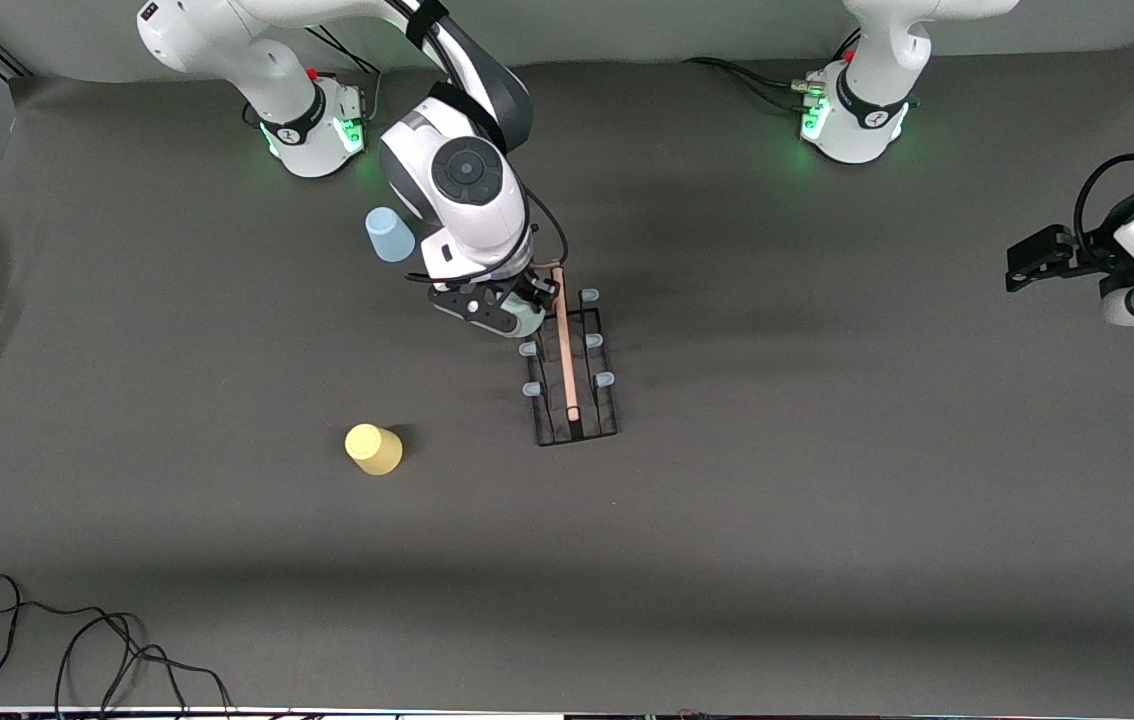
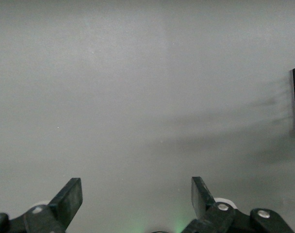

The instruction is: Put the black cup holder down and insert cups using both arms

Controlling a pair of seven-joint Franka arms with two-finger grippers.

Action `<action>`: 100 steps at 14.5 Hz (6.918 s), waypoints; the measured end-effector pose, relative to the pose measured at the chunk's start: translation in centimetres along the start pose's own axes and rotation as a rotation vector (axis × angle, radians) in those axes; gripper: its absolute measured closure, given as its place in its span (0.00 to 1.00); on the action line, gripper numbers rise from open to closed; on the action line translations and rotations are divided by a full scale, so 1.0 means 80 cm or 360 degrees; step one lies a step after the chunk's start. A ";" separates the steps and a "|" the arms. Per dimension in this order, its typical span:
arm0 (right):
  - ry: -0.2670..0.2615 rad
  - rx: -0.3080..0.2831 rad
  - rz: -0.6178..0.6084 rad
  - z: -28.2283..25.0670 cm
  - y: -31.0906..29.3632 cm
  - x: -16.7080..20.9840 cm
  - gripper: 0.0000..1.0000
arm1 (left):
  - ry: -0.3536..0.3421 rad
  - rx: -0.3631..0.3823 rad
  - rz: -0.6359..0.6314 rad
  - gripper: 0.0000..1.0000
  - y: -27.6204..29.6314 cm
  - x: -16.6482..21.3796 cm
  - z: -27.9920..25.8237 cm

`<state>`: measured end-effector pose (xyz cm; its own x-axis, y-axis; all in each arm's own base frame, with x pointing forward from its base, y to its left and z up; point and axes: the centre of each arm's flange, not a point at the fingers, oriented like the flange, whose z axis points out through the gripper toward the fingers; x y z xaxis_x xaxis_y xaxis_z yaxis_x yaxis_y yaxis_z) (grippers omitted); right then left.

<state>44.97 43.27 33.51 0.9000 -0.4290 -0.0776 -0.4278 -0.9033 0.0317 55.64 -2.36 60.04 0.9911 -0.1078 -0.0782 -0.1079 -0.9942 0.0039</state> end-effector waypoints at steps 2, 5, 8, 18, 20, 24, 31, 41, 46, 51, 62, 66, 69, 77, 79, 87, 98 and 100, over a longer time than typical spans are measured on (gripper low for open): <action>0.0002 -0.0001 0.0004 0.004 0.000 0.002 0.10 | -0.0001 0.0000 0.0001 0.00 0.001 0.000 0.000; 0.0014 0.0015 0.0018 -0.003 -0.001 0.010 0.00 | 0.0004 0.0000 0.0001 0.00 0.001 0.000 -0.002; 0.0062 0.0048 0.0019 -0.029 0.010 0.044 0.00 | 0.0006 0.0001 0.0000 0.00 0.000 0.000 -0.004; 0.0139 0.0062 -0.0322 -0.057 0.173 0.277 0.00 | -0.0007 0.0013 0.0001 0.00 0.000 0.004 0.002; 0.0176 0.0077 -0.0337 -0.034 0.192 0.310 0.00 | -0.0007 0.0018 0.0001 0.00 -0.001 0.004 0.002; 0.0270 0.0044 -0.0384 0.050 0.190 0.339 0.00 | -0.0007 0.0020 0.0002 0.00 0.000 0.004 0.003; 0.0311 0.0020 -0.0412 0.132 0.180 0.343 0.00 | 0.0005 0.0022 0.0009 0.00 0.003 0.005 0.002; 0.0122 0.0082 -0.0408 0.141 0.181 0.330 0.01 | 0.0011 0.0025 0.0010 0.00 0.003 0.006 0.001; 0.0144 0.0114 -0.0409 0.120 0.178 0.331 0.32 | 0.0015 0.0025 0.0011 0.00 0.003 0.006 0.001; 0.0084 0.0209 -0.0347 0.019 0.178 0.316 0.32 | 0.0036 0.0027 0.0013 0.00 0.004 0.008 0.000; 0.0110 0.0307 0.0071 -0.073 0.016 0.127 0.32 | 0.0048 0.0029 0.0015 0.00 0.004 0.009 -0.001; 0.0128 0.0297 0.0099 -0.065 0.006 0.133 0.32 | 0.0048 0.0030 0.0015 0.00 0.004 0.009 -0.001; 0.0153 0.0314 0.0169 -0.063 -0.015 0.139 0.32 | 0.0049 0.0030 0.0015 0.00 0.004 0.009 -0.001; 0.0154 0.0247 0.0152 -0.012 -0.053 0.122 0.32 | 0.0049 0.0031 0.0015 0.00 0.004 0.009 -0.001; 0.0159 0.0232 0.0156 0.005 -0.056 0.122 0.28 | 0.0049 0.0031 0.0015 0.00 0.004 0.009 -0.001; 0.0160 0.0196 0.0142 -0.026 -0.045 0.143 0.04 | 0.0049 0.0031 0.0015 0.00 0.004 0.009 -0.001; -0.0142 -0.0051 -0.0414 -0.254 0.263 0.304 0.04 | 0.0050 0.0032 0.0015 0.00 0.004 0.009 -0.001; -0.0148 -0.0009 -0.0431 -0.283 0.318 0.321 0.04 | 0.0050 0.0032 0.0015 0.00 0.004 0.009 -0.001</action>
<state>59.11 9.14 54.85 0.9698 -0.1698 -0.1752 -0.1719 -0.9851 0.0029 56.33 -2.77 60.08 0.9919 -0.1178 -0.0467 -0.1186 -0.9928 -0.0154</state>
